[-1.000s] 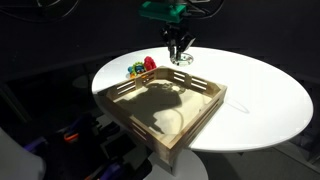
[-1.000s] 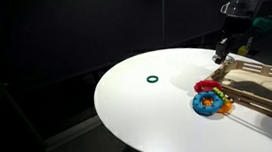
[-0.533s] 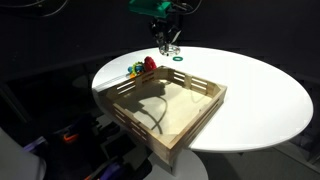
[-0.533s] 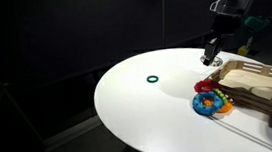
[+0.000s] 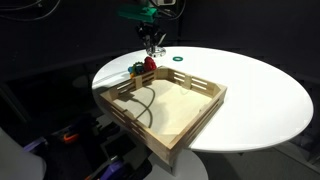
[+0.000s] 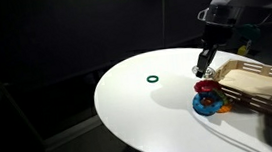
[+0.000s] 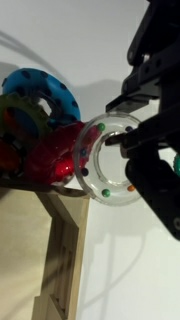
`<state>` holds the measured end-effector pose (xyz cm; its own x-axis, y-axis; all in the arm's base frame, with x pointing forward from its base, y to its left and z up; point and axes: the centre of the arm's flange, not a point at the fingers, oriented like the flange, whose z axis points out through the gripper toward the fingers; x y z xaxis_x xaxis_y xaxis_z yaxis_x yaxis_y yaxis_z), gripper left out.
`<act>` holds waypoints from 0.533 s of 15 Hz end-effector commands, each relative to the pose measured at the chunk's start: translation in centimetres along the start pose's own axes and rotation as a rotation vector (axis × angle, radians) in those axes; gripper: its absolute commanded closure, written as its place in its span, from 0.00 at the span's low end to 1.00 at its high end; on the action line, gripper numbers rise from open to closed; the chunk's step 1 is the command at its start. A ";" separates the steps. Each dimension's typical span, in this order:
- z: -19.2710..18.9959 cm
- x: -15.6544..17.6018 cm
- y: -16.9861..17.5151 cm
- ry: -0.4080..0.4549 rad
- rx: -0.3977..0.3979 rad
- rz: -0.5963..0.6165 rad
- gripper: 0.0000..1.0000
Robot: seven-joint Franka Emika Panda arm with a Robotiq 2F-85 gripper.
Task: Remove the donut plush toy from the wooden tray and put it on the table
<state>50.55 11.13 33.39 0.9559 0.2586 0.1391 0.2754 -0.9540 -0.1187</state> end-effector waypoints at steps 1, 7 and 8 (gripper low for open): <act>1.0 0.0 -1.0 -0.034 0.031 -0.023 0.90; 1.9 -0.3 -1.0 -0.101 0.052 -0.016 0.47; 2.1 -0.4 -0.9 -0.116 0.055 -0.014 0.40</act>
<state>49.78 12.44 31.63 0.9551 0.2892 0.0650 0.2957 -0.9450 -0.1397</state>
